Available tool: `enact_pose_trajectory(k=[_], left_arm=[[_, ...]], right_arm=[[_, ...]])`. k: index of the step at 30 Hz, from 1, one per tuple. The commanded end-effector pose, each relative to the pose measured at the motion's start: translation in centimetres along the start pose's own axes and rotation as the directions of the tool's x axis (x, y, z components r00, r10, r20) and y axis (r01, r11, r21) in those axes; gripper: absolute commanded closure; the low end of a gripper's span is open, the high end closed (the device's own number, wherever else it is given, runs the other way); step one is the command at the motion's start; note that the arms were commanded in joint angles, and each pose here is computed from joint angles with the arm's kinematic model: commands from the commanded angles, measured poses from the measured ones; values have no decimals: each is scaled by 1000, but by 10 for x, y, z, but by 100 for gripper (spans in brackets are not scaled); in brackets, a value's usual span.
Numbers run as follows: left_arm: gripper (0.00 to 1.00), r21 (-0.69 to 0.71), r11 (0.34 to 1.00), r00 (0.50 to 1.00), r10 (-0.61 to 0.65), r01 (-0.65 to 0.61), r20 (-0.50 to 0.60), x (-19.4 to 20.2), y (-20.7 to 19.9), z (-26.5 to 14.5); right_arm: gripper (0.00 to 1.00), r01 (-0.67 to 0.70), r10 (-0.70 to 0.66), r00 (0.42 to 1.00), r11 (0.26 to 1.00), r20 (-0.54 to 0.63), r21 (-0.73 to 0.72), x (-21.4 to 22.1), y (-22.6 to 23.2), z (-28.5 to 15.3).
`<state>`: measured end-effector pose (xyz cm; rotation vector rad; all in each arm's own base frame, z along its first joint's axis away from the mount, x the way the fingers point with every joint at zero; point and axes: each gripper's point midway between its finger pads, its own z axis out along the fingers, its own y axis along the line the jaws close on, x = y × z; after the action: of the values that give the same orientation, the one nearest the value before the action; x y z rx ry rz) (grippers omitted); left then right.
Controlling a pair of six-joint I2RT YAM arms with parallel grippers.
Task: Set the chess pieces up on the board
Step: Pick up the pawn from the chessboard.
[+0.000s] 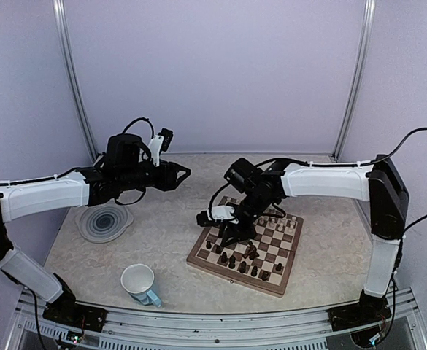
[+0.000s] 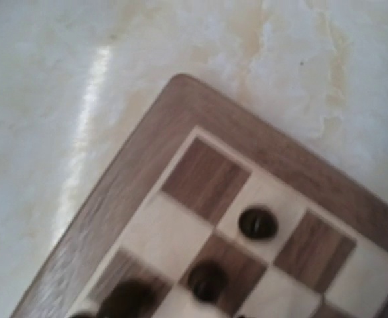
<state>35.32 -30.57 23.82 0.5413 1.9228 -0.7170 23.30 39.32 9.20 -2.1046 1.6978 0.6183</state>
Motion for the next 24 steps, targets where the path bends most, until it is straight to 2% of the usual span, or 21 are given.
enact_pose_trajectory(k=[1,5,9,24], left_arm=[[51,4,1000,1000,28,-28,-2,-4,-4,5],[51,6,999,999,34,-34,-19,0,-4,9],[51,14,999,999,33,-32,-32,4,-5,12],[51,22,999,998,38,-37,-46,8,-8,15]], right_arm=[[71,-7,7,1000,998,12,55,14,6,-37],[71,-9,14,997,998,-74,62,56,24,-41],[71,-15,22,993,998,-119,59,79,42,-41],[70,-36,41,991,998,-125,44,80,35,-23]])
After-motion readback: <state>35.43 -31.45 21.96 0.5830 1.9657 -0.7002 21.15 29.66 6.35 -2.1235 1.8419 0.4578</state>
